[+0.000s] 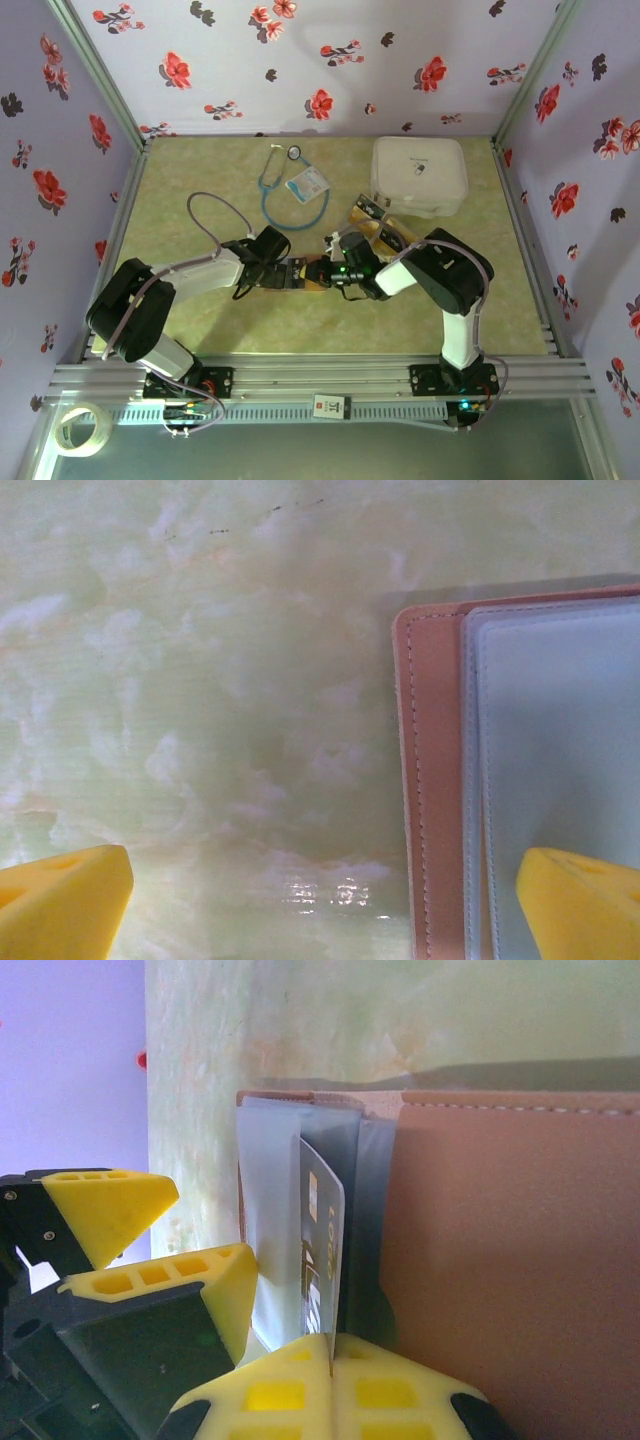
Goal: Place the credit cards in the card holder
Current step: Insert the credit card into the card slot.
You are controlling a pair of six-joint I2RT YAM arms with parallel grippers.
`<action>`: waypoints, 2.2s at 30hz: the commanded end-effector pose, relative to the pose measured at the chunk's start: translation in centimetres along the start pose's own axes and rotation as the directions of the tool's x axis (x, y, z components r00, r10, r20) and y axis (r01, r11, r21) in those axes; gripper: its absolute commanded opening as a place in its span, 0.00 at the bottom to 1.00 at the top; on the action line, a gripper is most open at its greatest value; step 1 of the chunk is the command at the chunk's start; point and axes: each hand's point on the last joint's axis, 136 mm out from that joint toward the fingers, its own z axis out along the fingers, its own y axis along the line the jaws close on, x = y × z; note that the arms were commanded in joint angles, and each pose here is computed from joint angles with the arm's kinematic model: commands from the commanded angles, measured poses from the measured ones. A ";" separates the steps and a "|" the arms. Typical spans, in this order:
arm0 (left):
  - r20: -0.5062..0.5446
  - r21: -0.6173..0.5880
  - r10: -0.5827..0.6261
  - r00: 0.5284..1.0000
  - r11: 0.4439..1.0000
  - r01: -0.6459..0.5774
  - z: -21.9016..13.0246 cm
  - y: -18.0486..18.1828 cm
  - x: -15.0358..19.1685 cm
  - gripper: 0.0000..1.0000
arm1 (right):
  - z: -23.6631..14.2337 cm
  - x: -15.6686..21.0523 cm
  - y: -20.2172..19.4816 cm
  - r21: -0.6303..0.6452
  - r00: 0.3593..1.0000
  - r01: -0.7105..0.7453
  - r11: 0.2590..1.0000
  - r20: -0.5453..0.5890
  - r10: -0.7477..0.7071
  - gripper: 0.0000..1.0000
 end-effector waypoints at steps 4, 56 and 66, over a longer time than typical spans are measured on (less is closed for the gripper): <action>-0.009 -0.025 -0.005 1.000 1.000 0.005 -0.2 0.7 0.6 1.00 | 0.3 1.4 -2.8 0.115 0.998 -0.009 0.993 -0.066 0.017 0.09; -0.011 0.022 -0.158 0.987 0.987 0.158 -0.6 3.2 0.8 1.00 | -12.3 -8.5 2.6 0.637 0.943 0.234 0.735 0.035 -0.330 0.47; -0.041 0.013 -0.149 0.988 0.989 0.150 0.2 3.0 1.4 1.00 | -5.9 -4.6 -0.9 0.526 0.982 0.181 0.831 -0.050 -0.182 0.00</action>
